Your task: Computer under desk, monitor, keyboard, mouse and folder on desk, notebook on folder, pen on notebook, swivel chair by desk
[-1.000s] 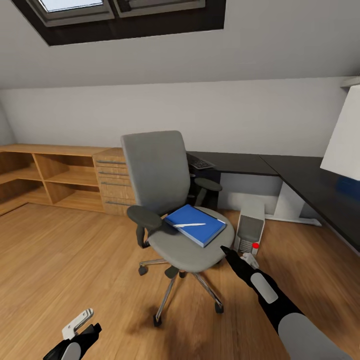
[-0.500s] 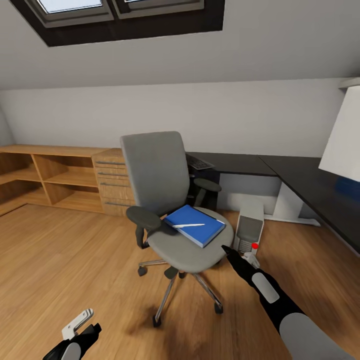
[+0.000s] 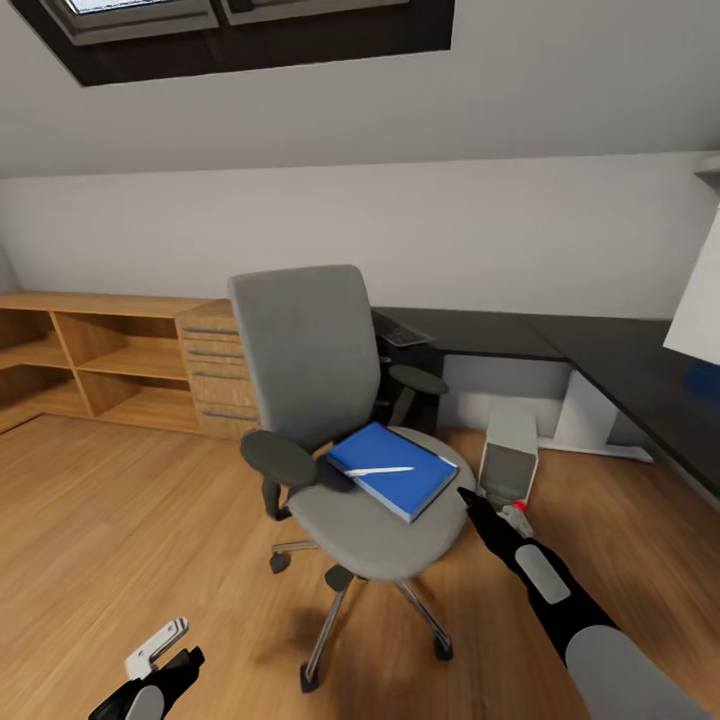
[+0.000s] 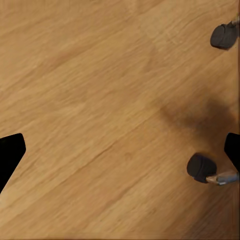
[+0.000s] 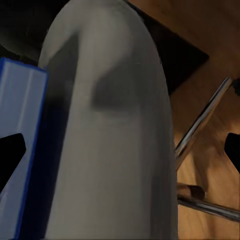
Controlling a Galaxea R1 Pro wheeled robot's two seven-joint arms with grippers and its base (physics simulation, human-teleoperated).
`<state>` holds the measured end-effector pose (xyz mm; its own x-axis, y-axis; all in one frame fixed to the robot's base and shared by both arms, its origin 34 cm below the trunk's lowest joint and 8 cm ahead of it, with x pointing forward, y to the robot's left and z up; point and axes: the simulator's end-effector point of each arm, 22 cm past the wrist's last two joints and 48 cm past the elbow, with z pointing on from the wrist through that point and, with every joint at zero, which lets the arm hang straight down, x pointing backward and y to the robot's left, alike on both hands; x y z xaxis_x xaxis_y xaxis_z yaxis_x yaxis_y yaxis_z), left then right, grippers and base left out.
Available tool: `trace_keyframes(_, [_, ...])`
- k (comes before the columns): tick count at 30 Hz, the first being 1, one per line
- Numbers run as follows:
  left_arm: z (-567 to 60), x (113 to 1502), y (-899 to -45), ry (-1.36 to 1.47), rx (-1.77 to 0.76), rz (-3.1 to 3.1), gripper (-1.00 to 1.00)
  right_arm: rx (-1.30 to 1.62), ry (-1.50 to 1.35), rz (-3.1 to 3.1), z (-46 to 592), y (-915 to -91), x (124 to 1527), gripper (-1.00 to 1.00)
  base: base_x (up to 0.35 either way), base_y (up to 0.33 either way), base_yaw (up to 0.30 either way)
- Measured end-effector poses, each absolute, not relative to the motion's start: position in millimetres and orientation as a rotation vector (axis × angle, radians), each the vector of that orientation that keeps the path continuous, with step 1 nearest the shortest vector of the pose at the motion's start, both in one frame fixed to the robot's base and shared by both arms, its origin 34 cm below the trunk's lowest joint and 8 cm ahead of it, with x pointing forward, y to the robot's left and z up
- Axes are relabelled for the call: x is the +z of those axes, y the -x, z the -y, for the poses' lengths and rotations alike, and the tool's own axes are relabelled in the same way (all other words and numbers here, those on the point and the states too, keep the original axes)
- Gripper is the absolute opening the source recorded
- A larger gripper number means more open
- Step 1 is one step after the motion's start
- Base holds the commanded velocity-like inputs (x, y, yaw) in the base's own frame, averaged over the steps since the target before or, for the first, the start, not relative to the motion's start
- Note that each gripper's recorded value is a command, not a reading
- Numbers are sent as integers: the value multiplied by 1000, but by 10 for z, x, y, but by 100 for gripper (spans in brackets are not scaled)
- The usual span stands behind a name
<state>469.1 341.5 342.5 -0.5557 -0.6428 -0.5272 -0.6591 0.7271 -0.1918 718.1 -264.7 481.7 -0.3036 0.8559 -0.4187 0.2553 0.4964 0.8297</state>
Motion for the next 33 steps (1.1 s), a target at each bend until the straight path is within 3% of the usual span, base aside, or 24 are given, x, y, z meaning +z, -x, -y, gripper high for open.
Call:
trace_keyframes(8, [-3414,3423,-4691,984,36,-2349,100,818,-976,-1795,2734,-7180,4804,100,258,0,0])
trace_keyframes(33, [-3430,3424,-4692,990,31,-2347,100,841,-1049,-1755,2852,-7175,4801,100,38,18,0])
